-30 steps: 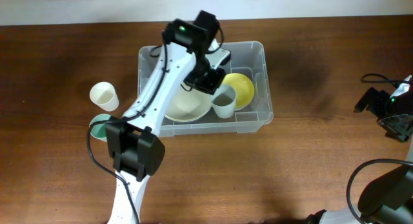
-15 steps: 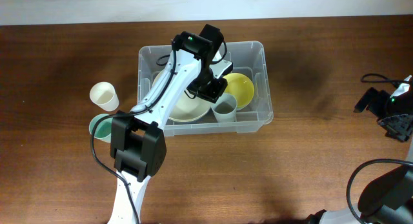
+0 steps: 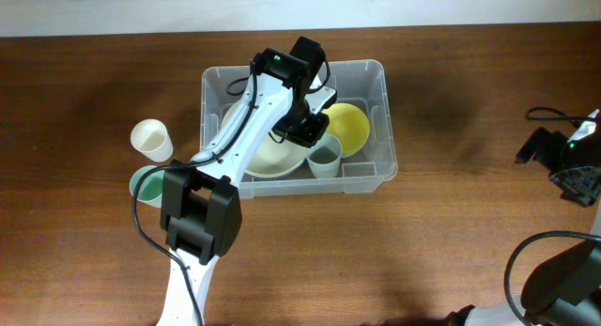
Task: Pack container
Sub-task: 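Lower the grey cup into the bin in front of the yellow bowl, open gripper, then move the left gripper to the white cup and grasp its rim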
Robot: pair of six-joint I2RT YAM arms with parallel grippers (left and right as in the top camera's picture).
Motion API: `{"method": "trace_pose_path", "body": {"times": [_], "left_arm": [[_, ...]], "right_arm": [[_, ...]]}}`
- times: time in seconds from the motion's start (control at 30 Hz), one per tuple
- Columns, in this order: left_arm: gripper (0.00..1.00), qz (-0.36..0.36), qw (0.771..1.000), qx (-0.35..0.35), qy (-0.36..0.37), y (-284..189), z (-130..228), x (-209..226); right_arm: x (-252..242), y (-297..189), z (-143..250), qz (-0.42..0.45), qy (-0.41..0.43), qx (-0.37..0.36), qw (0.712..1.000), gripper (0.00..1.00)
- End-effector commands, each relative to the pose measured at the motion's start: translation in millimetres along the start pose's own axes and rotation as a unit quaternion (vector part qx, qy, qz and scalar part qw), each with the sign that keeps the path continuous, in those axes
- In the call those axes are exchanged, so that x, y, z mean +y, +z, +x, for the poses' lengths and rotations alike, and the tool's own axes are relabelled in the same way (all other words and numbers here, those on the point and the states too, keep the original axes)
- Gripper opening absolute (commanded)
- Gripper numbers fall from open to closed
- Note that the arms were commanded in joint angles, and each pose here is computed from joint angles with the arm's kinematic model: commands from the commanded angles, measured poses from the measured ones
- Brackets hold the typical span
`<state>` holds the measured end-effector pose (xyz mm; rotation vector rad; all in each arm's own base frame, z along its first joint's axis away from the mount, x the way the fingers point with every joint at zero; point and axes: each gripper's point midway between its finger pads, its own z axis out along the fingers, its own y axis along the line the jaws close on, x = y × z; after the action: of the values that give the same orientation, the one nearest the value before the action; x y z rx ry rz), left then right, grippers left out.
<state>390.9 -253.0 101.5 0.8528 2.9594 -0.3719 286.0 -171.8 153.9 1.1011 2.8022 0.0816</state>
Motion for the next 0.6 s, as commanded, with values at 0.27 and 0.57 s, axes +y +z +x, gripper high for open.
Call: {"method": "trace_pose_path", "body": {"times": [0.27, 0.57], "left_arm": [[0.27, -0.006, 1.0, 0.008, -0.007, 4, 3, 5], [0.83, -0.012, 0.998, -0.061, 0.009, -24, -30, 1]], "right_arm": [[0, -1, 1, -0.002, -0.003, -0.002, 1.0, 0.99], [0, -1, 1, -0.002, -0.003, -0.002, 1.0, 0.99]]}}
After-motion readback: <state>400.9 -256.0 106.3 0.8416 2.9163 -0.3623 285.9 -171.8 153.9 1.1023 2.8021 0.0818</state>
